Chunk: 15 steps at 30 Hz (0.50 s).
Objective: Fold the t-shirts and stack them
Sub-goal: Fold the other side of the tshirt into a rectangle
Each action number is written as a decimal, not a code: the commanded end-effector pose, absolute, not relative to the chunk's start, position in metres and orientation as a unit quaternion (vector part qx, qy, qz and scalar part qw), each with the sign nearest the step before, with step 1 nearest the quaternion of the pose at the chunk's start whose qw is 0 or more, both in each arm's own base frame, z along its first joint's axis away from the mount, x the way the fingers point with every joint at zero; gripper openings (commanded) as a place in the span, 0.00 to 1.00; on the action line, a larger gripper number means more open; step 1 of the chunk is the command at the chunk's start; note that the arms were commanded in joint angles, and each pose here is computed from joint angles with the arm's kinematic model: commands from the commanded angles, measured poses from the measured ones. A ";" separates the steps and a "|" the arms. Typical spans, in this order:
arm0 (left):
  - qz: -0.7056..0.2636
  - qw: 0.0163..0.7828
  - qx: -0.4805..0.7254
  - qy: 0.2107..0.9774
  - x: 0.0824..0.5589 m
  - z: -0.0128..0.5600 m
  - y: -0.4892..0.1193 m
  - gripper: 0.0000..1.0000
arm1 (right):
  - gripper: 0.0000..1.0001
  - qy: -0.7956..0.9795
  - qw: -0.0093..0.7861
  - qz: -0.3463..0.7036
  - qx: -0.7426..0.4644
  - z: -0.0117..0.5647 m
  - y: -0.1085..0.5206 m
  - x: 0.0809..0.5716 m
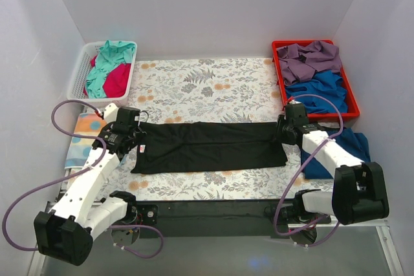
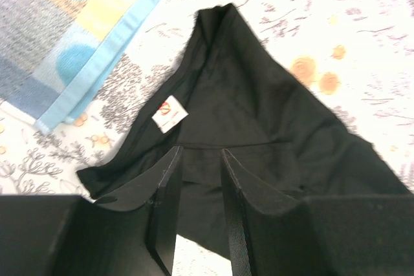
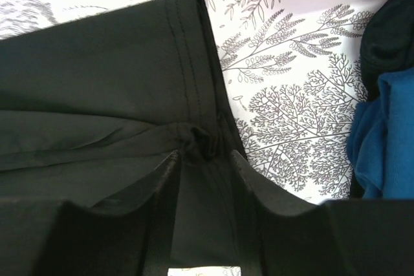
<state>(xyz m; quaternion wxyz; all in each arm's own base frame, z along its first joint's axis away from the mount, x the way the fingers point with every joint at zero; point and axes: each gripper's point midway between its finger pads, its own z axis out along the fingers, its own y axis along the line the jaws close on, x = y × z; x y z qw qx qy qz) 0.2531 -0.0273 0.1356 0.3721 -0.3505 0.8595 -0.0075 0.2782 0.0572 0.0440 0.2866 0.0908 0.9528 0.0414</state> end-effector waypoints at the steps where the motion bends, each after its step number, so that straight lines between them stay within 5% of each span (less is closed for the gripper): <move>1: -0.055 0.389 -0.333 0.857 0.272 0.149 -0.045 0.29 | 0.41 0.933 0.337 0.074 0.100 0.077 0.068 0.297; 15: -0.068 0.338 -0.313 0.885 0.328 0.100 -0.080 0.29 | 0.36 0.932 0.344 0.097 0.068 0.080 0.091 0.359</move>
